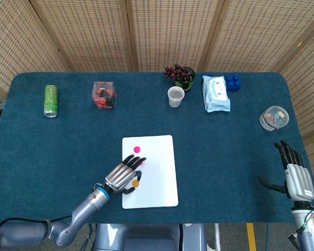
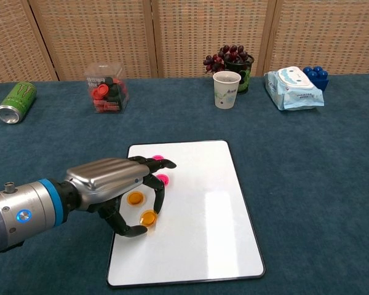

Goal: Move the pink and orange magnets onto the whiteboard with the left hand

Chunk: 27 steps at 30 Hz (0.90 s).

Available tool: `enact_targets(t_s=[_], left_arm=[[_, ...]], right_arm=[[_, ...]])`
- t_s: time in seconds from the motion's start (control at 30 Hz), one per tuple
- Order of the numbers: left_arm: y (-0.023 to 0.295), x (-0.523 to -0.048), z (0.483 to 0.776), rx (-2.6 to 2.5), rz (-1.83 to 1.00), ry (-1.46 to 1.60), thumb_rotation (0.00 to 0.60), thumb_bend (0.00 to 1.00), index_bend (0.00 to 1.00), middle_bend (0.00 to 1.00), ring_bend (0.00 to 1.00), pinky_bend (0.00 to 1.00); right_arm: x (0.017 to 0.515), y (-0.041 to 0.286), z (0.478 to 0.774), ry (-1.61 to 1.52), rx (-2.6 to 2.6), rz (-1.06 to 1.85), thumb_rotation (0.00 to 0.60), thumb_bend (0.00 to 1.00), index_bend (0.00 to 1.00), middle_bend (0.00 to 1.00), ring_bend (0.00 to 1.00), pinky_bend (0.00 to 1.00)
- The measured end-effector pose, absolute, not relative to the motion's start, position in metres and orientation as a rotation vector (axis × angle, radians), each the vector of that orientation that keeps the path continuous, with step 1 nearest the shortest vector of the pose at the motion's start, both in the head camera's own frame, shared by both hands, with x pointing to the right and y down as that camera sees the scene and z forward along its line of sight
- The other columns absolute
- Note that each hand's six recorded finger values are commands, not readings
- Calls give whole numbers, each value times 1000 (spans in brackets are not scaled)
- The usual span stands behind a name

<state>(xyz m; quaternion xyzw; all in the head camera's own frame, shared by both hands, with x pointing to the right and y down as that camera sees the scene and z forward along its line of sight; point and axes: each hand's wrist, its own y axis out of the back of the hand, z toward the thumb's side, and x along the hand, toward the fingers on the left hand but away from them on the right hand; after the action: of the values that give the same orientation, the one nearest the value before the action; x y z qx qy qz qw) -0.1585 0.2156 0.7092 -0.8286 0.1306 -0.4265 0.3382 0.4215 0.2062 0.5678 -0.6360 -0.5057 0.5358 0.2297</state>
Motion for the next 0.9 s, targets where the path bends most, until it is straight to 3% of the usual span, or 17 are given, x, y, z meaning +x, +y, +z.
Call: enact_targets(t_s=[0.63,0.9], left_arm=[[217,-156,713,-2161,-1117,326,600,305,616,0,0,0],[219,-156,713,-2179,-1121,323,600,286,468,0,0,0]], right_arm=[[421,206,568,-1396,-1756,1475,600,234,0,0,0,0],[421,206,568,-1397,-1757,1475,600,234,0,0,0,0]])
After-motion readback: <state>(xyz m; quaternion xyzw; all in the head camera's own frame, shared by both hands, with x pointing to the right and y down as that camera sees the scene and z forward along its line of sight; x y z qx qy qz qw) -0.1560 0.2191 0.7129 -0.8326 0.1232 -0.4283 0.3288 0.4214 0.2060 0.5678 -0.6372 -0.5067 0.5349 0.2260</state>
